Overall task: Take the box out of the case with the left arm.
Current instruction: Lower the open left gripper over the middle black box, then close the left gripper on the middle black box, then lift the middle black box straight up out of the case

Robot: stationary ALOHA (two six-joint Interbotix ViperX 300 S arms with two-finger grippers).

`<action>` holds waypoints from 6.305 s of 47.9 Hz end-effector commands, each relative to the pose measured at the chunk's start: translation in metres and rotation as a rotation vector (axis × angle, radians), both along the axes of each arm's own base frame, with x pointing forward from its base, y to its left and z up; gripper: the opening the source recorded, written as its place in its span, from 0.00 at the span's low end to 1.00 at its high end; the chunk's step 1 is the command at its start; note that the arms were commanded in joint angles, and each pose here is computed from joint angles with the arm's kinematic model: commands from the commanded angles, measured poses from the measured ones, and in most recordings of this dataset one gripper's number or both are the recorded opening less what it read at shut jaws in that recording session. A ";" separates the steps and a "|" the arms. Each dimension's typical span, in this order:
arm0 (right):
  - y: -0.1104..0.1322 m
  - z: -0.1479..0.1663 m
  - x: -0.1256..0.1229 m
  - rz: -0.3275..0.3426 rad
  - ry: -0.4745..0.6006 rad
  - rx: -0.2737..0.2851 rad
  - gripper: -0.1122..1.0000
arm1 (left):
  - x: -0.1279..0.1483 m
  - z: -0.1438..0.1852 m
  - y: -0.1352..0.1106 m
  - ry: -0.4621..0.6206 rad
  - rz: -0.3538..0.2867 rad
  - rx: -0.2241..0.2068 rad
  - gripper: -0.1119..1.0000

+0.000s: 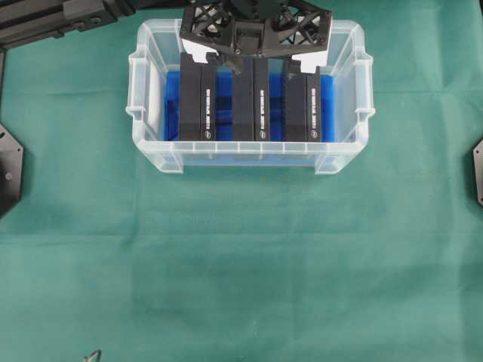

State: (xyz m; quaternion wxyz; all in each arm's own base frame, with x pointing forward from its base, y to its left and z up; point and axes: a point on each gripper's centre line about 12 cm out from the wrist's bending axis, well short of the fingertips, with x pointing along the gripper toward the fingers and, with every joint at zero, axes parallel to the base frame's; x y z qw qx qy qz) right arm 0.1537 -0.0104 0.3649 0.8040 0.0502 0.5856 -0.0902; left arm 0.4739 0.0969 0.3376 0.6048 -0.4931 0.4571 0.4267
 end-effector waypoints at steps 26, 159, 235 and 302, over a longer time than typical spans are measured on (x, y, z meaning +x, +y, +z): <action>0.000 0.006 0.001 -0.001 -0.015 -0.001 0.10 | -0.004 0.009 0.000 -0.022 0.002 0.007 0.90; 0.000 0.005 0.001 -0.001 -0.012 -0.002 0.10 | -0.010 -0.121 0.009 0.002 0.039 0.015 0.89; 0.000 0.006 0.001 -0.002 -0.015 -0.001 0.10 | -0.011 0.042 -0.005 -0.050 0.014 -0.007 0.66; 0.000 0.006 0.000 -0.004 -0.017 -0.001 0.10 | -0.027 0.087 -0.011 -0.058 0.016 0.000 0.66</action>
